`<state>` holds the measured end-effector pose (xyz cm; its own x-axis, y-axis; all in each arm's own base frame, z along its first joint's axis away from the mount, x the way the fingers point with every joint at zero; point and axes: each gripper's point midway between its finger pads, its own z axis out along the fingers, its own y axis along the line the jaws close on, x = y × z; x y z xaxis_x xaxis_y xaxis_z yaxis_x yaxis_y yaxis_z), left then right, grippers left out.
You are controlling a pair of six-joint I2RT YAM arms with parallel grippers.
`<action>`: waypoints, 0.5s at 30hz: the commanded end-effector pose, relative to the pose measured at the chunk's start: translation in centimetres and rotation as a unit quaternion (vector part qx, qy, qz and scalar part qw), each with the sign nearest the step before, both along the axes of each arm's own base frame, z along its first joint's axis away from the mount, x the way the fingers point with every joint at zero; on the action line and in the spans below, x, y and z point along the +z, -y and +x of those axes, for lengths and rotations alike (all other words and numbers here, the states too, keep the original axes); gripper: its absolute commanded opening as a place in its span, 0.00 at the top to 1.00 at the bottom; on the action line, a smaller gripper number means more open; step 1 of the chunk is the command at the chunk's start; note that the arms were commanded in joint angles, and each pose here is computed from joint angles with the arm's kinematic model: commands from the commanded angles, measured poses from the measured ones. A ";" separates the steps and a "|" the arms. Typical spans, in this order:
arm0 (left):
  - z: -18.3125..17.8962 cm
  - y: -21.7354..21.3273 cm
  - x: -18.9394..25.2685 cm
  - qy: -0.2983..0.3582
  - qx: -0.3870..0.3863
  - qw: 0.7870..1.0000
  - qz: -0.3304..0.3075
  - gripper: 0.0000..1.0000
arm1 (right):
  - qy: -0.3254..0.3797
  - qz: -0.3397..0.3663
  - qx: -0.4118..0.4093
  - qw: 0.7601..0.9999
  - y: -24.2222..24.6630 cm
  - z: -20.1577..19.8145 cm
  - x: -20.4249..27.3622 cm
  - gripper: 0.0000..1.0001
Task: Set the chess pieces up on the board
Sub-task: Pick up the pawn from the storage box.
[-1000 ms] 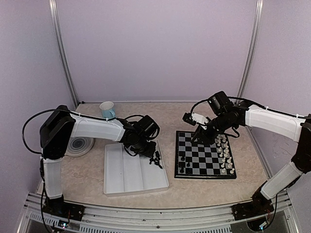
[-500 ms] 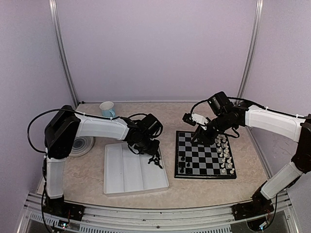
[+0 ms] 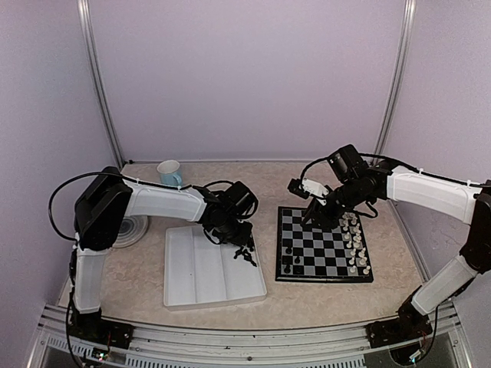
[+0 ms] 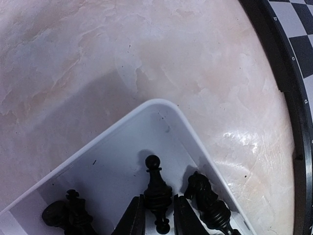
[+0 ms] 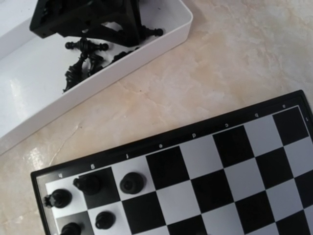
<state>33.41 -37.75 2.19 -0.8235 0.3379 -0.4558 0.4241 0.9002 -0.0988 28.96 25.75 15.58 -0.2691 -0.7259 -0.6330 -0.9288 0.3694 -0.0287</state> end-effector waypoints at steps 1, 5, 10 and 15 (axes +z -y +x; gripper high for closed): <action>-0.9 -1.5 -1.7 -0.024 0.002 0.999 0.029 0.78 | -0.006 0.001 0.000 1.000 0.1 0.3 -0.5 0.65; -1.3 -2.1 -1.9 -0.027 0.002 0.999 0.039 0.70 | -0.007 0.002 0.000 1.000 0.0 0.3 -0.4 0.65; -1.5 -2.6 -2.1 -0.025 -0.003 0.999 0.045 0.83 | -0.009 0.003 0.001 1.000 -0.2 0.4 -0.4 0.65; -1.2 -2.5 -1.7 -0.016 -0.007 0.999 0.035 0.95 | -0.012 0.002 0.002 1.000 -0.3 0.6 -0.4 0.66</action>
<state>33.34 -37.07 2.06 -0.8164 0.3450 -0.4630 0.4276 0.9002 -0.0831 29.00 25.85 14.77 -0.2807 -0.7324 -0.6204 -0.9303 0.3667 -0.0120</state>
